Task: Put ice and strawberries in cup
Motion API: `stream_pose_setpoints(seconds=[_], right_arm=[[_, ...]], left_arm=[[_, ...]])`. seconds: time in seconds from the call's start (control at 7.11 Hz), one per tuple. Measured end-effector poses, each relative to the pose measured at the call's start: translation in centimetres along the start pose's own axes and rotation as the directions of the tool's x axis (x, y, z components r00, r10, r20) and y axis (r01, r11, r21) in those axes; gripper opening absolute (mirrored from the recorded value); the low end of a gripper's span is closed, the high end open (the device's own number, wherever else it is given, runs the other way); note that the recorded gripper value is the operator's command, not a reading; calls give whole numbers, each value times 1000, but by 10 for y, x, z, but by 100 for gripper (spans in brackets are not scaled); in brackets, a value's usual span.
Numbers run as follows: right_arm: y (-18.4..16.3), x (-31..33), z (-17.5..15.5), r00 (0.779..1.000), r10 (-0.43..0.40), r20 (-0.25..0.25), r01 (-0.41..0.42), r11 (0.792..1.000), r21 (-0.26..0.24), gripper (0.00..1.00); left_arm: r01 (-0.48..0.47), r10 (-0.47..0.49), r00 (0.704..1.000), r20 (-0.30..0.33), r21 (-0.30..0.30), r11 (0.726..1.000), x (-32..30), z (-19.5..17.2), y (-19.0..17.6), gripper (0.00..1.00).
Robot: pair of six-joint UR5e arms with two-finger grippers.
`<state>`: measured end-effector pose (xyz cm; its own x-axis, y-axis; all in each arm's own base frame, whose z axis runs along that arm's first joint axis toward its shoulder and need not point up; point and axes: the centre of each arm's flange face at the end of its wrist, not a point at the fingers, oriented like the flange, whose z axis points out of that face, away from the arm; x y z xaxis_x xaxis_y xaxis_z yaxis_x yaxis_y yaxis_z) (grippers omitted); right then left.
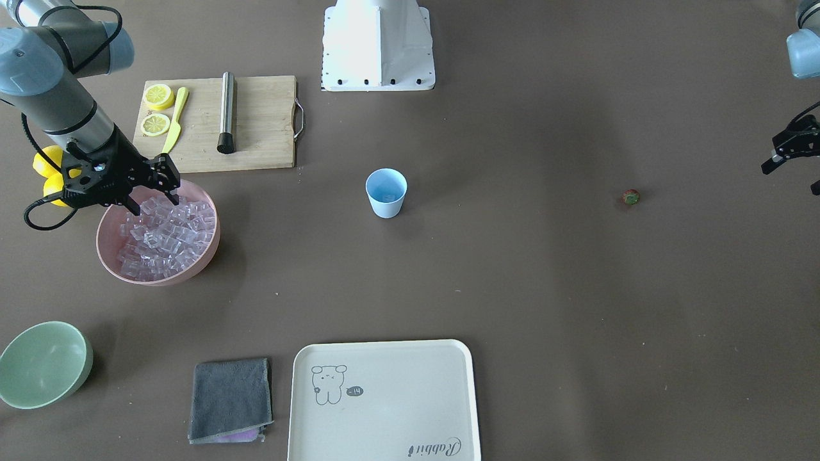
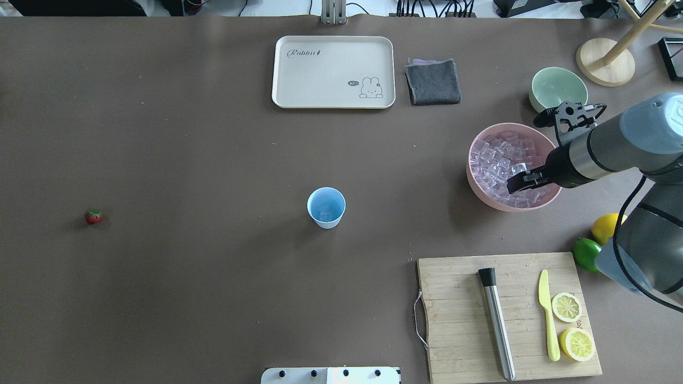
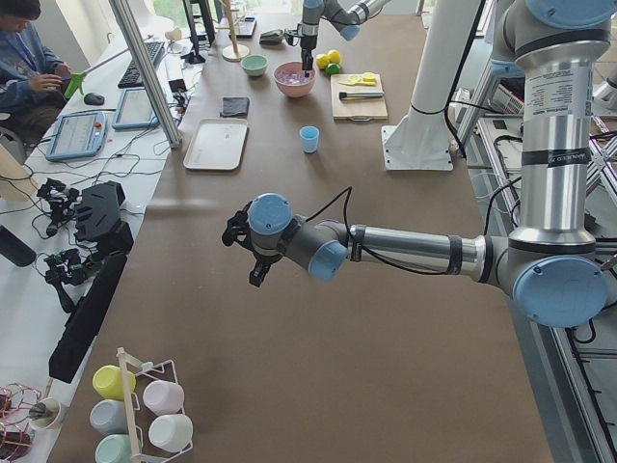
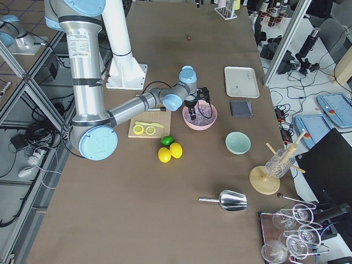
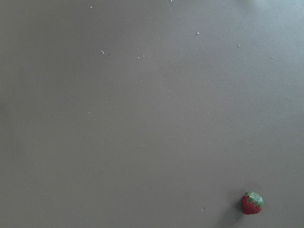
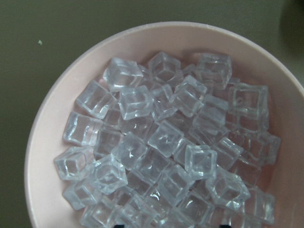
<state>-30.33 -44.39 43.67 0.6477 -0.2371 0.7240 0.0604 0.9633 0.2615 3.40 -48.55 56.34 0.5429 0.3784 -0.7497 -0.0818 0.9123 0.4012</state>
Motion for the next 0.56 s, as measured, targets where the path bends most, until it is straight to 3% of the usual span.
stream_pose_setpoints(seconds=[0.28, 0.42, 0.56], right_arm=[[5, 6, 3, 1000, -4, -13, 4, 1000, -8, 70], [8, 9, 5, 1000, -9, -20, 9, 1000, -13, 62], [11, 9, 8, 1000, -14, -24, 13, 1000, -17, 48]], left_arm=[[0, 0, 1000, 0, 0, 1000, 0, 0, 0, 98], [0, 0, 1000, 0, 0, 1000, 0, 0, 0, 98], [0, 0, 1000, 0, 0, 1000, 0, 0, 0, 98]])
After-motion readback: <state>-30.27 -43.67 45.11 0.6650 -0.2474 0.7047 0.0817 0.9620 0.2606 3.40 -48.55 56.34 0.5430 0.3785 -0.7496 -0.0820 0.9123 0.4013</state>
